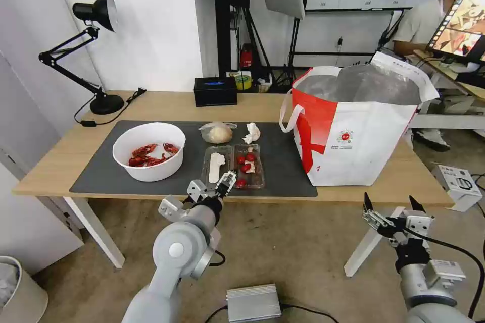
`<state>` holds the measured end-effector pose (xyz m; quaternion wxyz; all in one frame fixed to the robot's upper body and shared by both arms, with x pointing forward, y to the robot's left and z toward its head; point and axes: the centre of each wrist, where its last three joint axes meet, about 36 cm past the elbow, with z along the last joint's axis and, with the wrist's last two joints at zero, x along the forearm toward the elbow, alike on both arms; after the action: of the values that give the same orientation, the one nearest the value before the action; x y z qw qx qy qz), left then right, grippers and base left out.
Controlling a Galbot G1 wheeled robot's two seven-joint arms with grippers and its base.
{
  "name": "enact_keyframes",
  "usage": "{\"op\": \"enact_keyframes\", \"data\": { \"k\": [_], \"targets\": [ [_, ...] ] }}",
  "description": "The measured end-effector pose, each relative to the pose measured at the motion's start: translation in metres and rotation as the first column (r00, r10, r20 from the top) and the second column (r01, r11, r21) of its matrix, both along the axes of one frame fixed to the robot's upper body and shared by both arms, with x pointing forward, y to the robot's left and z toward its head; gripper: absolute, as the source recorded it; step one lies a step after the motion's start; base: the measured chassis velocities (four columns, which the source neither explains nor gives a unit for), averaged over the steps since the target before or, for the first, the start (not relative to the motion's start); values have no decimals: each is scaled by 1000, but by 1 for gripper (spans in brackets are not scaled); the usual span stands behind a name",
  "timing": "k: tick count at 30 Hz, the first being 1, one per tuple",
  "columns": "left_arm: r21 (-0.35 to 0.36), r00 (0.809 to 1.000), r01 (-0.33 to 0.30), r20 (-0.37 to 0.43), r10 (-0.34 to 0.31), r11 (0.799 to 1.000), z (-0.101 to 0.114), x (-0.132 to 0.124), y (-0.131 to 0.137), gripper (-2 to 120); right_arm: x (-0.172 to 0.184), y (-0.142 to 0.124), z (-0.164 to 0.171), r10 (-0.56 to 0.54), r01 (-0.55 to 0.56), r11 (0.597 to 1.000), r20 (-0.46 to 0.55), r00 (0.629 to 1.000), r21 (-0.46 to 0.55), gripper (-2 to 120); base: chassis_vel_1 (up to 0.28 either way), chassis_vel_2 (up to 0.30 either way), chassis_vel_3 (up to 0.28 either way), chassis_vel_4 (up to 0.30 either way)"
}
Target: Pick up the trash from the table and place it into the takeout bag.
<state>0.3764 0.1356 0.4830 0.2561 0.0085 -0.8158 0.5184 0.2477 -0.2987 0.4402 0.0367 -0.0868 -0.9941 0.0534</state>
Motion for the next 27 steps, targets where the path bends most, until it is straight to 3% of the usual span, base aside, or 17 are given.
{"op": "enact_keyframes", "data": {
  "k": [17, 27],
  "targets": [
    [-10, 994, -82, 66, 83, 997, -12, -1, 9, 100, 0, 4, -13, 8, -8, 1000, -2, 1000, 24, 100, 0, 0, 0, 0],
    [-44, 990, -73, 118, 78, 996, -16, 1, 0, 100, -3, 4, -20, -3, 3, 999, -6, 1000, 34, 100, 0, 0, 0, 0]
  ]
}}
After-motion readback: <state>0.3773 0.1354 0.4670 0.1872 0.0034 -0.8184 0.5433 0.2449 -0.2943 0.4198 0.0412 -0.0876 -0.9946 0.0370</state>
